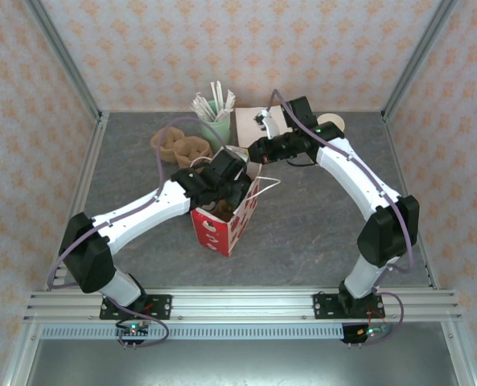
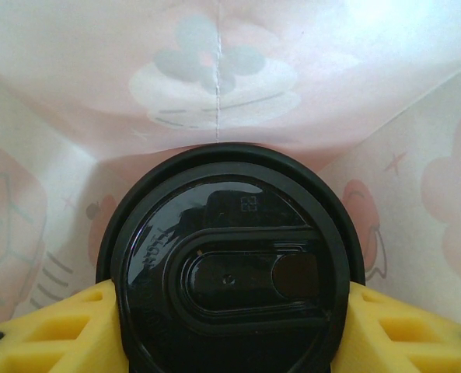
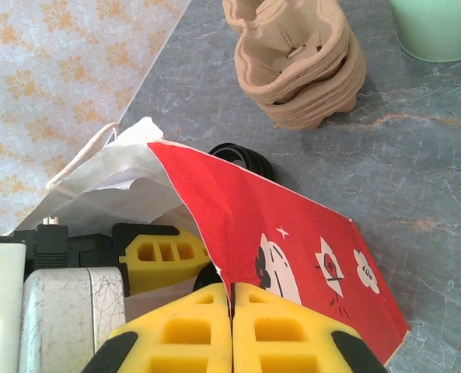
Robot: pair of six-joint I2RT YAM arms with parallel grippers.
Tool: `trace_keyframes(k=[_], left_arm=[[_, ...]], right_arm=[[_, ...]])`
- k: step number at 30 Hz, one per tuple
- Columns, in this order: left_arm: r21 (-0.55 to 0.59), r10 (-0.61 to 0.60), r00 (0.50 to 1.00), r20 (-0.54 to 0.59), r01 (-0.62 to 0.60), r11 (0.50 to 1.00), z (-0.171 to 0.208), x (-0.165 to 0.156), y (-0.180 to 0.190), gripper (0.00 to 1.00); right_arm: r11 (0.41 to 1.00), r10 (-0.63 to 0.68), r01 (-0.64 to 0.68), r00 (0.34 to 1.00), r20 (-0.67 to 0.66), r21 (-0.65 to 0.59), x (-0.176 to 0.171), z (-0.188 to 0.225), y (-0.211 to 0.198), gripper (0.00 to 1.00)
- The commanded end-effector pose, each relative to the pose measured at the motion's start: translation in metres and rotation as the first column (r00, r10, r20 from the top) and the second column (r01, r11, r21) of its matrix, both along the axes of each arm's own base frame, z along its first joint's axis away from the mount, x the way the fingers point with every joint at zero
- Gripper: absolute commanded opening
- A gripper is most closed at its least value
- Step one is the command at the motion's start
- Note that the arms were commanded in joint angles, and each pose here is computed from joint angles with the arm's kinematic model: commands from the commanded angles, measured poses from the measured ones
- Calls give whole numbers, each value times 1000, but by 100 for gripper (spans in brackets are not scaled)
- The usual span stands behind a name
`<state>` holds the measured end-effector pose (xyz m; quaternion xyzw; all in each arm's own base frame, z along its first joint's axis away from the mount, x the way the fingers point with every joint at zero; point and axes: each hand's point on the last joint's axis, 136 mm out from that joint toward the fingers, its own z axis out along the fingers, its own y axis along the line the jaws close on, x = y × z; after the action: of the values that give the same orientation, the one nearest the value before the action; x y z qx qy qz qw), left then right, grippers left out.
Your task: Pack the takeout coffee
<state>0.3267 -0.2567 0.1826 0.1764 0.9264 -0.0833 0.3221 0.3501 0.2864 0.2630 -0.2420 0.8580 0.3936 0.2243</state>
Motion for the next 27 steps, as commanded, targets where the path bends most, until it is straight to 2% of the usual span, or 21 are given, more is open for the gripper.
trace_keyframes(k=[1,17,27], left_arm=[[31,-12,999,-33,13,999,-19,-1,3,57],[54,1,996,-92,4,999,-39,-14,12,57],[58,18,996,-90,-13,998,-40,-6,9,57]], right_arm=[[1000,6,-6,1000,-7,19,-12,9,-1,7],[1000,5,-5,1000,-7,30,-6,10,3,7],[999,6,-6,1000,-8,37,-6,10,4,7]])
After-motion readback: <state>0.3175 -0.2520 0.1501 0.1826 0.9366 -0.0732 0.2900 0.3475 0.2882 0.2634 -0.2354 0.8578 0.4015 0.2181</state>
